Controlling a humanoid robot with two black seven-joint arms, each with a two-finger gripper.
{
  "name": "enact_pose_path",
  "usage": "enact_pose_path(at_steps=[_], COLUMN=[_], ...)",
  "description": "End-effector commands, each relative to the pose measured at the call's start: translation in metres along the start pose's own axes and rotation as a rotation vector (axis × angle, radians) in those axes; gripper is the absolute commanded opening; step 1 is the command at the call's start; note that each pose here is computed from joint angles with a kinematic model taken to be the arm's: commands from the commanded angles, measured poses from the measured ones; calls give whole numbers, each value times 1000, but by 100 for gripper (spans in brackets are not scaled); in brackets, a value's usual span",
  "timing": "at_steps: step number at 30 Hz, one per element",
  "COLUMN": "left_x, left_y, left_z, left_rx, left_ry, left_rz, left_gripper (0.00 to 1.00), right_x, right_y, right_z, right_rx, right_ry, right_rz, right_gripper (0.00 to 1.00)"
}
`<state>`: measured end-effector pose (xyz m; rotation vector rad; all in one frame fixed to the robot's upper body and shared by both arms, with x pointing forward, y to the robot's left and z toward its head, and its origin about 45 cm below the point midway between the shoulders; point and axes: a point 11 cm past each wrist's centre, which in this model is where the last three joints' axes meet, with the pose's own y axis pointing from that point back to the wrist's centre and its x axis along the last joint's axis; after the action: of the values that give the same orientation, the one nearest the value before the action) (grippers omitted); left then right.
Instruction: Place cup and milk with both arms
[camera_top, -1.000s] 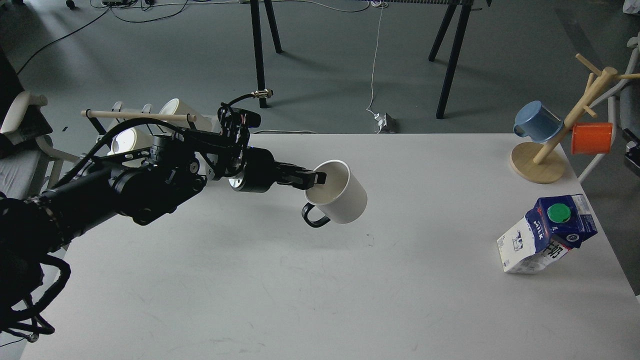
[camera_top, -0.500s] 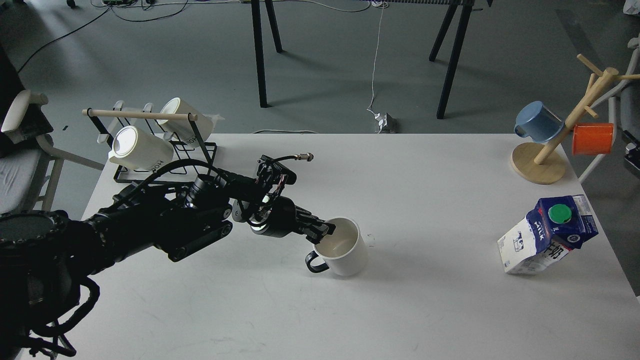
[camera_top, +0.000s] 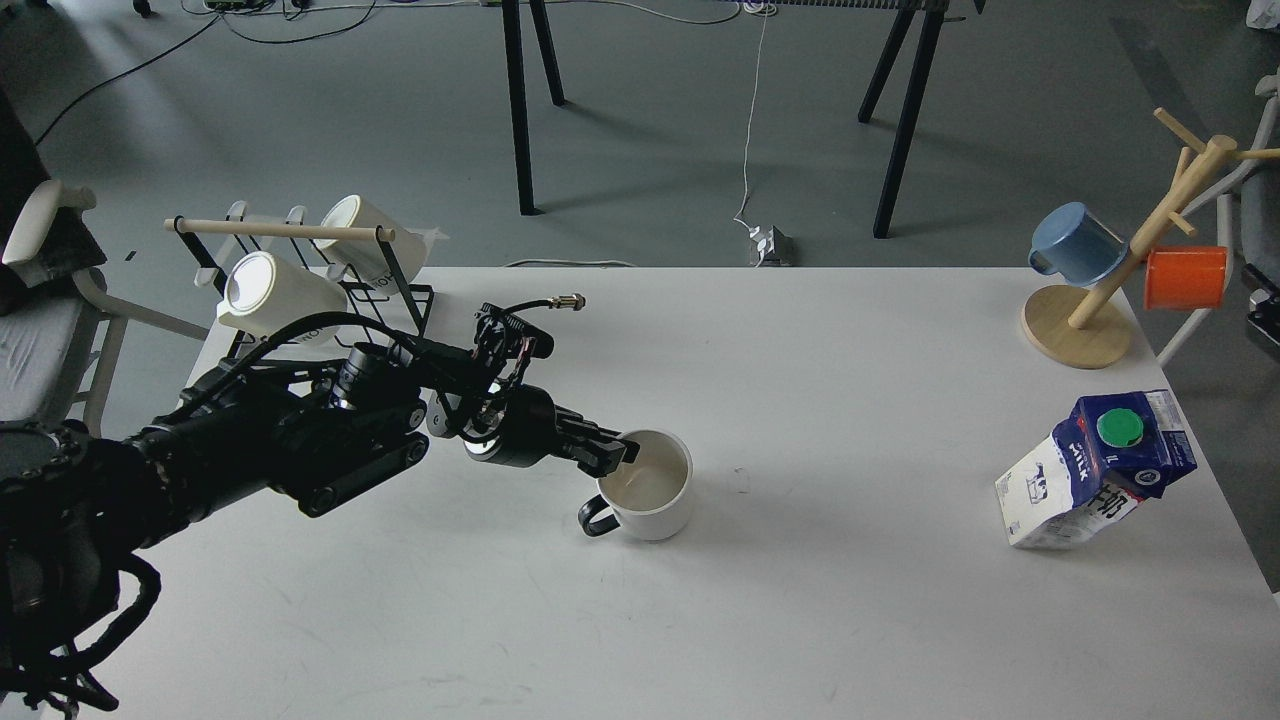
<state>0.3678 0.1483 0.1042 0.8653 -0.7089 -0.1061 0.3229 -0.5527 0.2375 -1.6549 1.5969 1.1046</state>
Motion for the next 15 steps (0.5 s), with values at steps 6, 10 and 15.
enact_pose_path(at_steps=[6, 10, 15], left_x=[43, 76, 95], left_y=[38, 82, 165], left_z=[7, -10, -59], left_rx=[-152, -225, -321], left_ry=[283, 457, 761], left_rz=[175, 386, 721], left_gripper=[79, 82, 85], right_x=[-11, -29, -2], right_y=[-2, 9, 50], right_z=[-3, -22, -36], right_rx=[19, 63, 117], right_ry=[-43, -97, -178], right_rz=[-50, -107, -33], right_gripper=[98, 98, 97])
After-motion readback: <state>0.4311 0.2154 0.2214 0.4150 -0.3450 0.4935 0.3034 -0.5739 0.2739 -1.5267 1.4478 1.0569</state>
